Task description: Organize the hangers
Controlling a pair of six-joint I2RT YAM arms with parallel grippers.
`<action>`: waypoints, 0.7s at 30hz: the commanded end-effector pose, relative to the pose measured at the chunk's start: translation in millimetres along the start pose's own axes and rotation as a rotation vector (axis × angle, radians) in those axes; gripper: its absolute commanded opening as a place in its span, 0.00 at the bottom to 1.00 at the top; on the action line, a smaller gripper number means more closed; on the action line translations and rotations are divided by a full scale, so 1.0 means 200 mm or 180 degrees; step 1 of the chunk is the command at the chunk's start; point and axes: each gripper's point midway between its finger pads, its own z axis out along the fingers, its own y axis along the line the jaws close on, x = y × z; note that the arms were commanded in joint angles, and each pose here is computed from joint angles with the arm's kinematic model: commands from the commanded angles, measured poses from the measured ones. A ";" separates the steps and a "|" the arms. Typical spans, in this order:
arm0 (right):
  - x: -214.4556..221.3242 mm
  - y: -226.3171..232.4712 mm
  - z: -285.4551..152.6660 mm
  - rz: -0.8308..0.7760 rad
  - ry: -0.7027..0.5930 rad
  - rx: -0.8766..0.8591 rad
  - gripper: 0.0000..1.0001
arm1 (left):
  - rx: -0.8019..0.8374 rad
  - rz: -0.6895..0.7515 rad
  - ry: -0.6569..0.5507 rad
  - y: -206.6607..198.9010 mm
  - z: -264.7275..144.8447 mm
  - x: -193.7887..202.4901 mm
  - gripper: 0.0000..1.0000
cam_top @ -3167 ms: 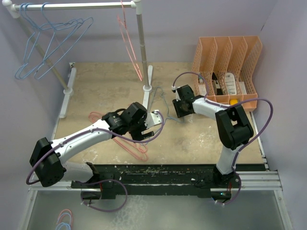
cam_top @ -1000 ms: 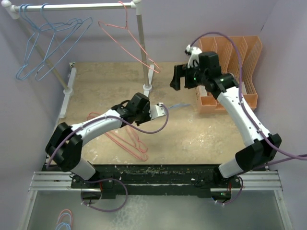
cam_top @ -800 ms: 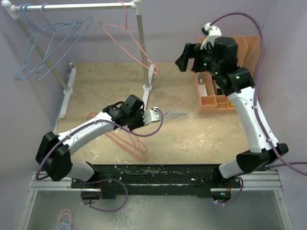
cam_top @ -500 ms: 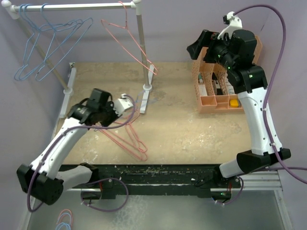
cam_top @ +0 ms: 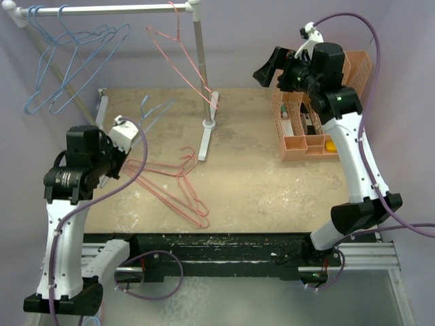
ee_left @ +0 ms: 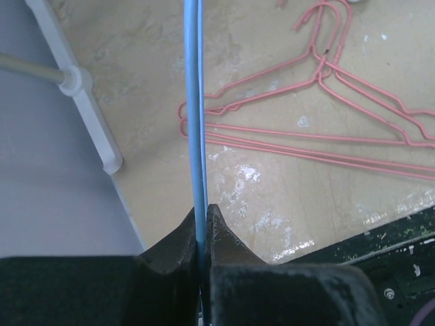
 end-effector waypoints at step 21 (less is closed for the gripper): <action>0.02 0.12 -0.08 -0.0007 -0.0102 -0.0447 1.00 | 0.0008 -0.0661 -0.0795 0.71 0.11 -0.86 0.00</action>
